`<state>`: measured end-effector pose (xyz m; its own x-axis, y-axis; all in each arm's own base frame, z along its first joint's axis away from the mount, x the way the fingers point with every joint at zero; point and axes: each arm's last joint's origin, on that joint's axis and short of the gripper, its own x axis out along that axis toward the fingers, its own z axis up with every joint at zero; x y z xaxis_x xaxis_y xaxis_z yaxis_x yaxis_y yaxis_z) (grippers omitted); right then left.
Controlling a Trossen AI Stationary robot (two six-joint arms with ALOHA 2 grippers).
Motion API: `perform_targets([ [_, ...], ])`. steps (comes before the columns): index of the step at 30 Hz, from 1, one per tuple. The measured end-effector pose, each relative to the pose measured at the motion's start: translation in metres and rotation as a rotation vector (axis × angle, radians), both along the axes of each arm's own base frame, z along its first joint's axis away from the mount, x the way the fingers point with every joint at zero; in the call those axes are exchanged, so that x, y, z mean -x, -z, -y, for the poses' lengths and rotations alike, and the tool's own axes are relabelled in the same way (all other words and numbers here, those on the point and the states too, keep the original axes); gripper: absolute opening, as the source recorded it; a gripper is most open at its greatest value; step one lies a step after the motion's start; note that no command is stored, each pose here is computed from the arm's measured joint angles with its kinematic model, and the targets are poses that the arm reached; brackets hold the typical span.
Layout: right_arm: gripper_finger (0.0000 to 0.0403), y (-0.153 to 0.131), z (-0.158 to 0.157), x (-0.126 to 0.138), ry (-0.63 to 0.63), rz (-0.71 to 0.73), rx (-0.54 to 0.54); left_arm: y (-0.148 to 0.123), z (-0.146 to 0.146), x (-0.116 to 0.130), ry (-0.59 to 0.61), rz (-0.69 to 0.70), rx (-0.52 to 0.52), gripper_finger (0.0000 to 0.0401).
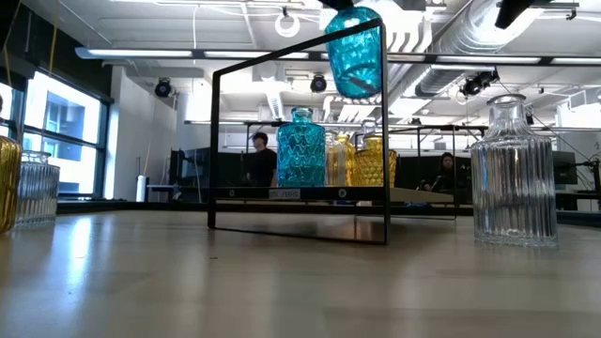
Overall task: Sort vases onto shelf
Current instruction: Put the right blue vase on the shelf and align with the other blue vase
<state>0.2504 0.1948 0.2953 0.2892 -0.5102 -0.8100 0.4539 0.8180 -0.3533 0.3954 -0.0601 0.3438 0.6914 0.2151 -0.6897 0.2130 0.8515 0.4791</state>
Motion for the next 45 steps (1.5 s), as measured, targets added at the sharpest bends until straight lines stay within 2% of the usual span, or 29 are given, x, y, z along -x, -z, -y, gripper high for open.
perform_targets([
  [5,0.0067,0.015,-0.003,0.01,0.005,0.004,0.05,0.01,-0.008,-0.011,-0.003,-0.007,0.0,0.0007],
  [11,0.0067,0.037,0.037,0.037,0.215,-0.031,0.039,0.008,-0.018,-0.017,-0.007,0.045,0.034,0.0007],
  [15,0.0067,0.027,0.067,0.065,0.302,0.039,-0.011,0.007,-0.018,-0.018,0.005,0.059,0.05,0.0007],
  [20,0.0067,0.007,0.099,0.098,0.349,0.146,-0.111,0.007,-0.02,-0.018,0.002,0.058,0.049,0.0007],
  [24,0.0067,0.005,0.114,0.116,0.365,0.193,-0.16,0.007,-0.026,-0.018,-0.01,0.056,0.047,0.0007],
  [29,0.0067,0.015,0.121,0.125,0.366,0.192,-0.158,0.013,-0.036,-0.025,-0.007,0.054,0.081,0.0007],
  [39,0.0067,0.024,0.122,0.126,0.359,0.165,-0.134,0.046,-0.052,-0.045,-0.036,-0.004,0.076,0.0007],
  [45,0.0067,0.02,0.127,0.129,0.322,0.187,-0.098,0.047,-0.058,-0.048,-0.017,0.014,0.101,0.0007],
])
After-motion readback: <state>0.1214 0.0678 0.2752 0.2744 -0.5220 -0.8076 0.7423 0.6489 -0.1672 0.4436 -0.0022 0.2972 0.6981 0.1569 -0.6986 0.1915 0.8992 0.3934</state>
